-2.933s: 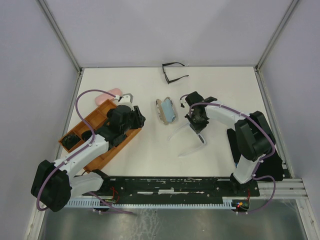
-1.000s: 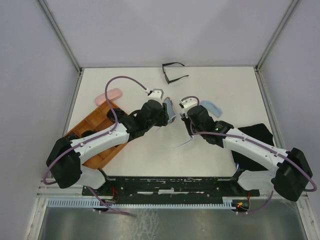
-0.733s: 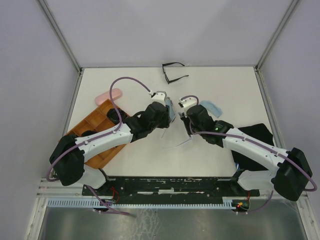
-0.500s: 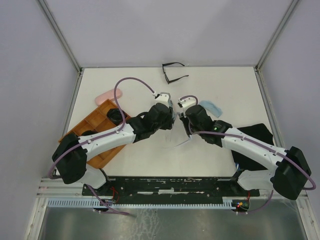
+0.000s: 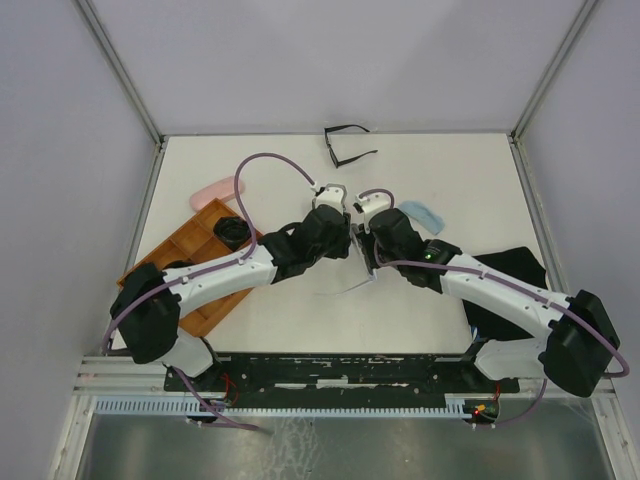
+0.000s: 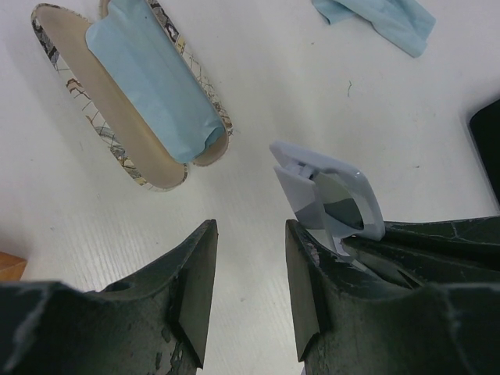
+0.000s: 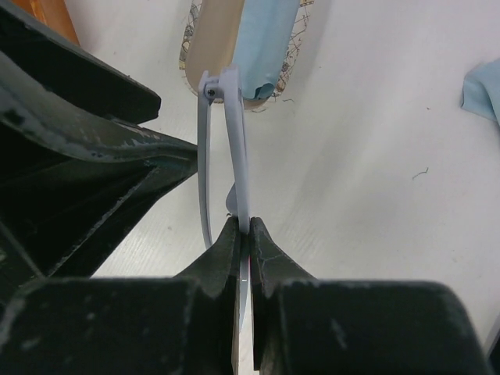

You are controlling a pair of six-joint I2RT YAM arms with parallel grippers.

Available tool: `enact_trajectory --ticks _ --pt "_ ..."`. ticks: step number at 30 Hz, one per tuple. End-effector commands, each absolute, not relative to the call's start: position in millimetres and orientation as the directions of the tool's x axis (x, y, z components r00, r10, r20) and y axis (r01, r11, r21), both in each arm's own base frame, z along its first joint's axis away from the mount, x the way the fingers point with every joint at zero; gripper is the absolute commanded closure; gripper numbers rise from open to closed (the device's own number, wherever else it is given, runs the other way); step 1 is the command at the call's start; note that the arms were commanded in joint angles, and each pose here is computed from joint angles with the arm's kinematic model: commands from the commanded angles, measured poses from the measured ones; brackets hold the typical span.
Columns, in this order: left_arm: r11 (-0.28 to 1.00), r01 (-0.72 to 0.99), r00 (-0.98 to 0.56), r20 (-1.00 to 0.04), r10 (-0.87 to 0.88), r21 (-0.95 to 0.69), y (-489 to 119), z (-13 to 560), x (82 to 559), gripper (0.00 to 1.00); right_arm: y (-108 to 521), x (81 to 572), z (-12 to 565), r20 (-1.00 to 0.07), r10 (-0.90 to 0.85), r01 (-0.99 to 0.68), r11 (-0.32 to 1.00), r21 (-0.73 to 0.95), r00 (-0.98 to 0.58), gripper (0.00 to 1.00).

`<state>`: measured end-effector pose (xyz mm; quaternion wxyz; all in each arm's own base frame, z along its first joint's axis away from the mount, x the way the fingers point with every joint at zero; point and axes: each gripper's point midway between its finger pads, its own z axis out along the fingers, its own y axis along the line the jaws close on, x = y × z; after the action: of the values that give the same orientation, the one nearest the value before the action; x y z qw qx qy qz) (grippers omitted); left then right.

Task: Organize the sunglasses
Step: Fold the sunglasses.

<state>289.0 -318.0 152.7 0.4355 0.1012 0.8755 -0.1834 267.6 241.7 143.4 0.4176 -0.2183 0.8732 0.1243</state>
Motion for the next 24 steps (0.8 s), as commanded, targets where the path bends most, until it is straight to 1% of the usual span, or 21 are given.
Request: enact_trajectory --ticks 1,5,9,12,15,19,24 --pt "0.886 0.353 -0.566 -0.822 -0.052 -0.299 -338 180 296 0.52 269 275 175 -0.836 -0.187 -0.513 0.849 0.127 -0.516 1.0" --pt "0.888 0.352 -0.553 -0.831 -0.057 -0.295 -336 185 297 0.52 265 278 172 -0.834 -0.176 -0.482 0.868 0.12 -0.523 1.0" --pt "0.895 0.348 -0.512 -0.856 -0.066 -0.278 -323 199 296 0.52 238 290 168 -0.839 -0.175 -0.364 0.931 0.03 -0.515 1.0" --pt "0.882 0.401 -0.486 -0.874 -0.024 -0.247 -321 211 291 0.5 222 299 168 -0.857 -0.132 -0.275 0.961 0.012 -0.497 1.0" --pt "0.875 0.431 -0.487 -0.873 0.021 -0.22 -316 212 284 0.5 214 314 170 -0.864 -0.074 -0.208 0.977 0.036 -0.498 1.0" --pt "0.847 0.473 -0.47 -0.882 0.009 -0.243 -309 224 271 0.5 196 340 180 -0.86 0.016 -0.088 0.994 0.071 -0.509 1.0" --pt "0.804 0.547 -0.45 -0.892 0.048 -0.233 -306 221 255 0.5 175 361 205 -0.859 0.197 0.022 0.977 0.212 -0.472 1.0"
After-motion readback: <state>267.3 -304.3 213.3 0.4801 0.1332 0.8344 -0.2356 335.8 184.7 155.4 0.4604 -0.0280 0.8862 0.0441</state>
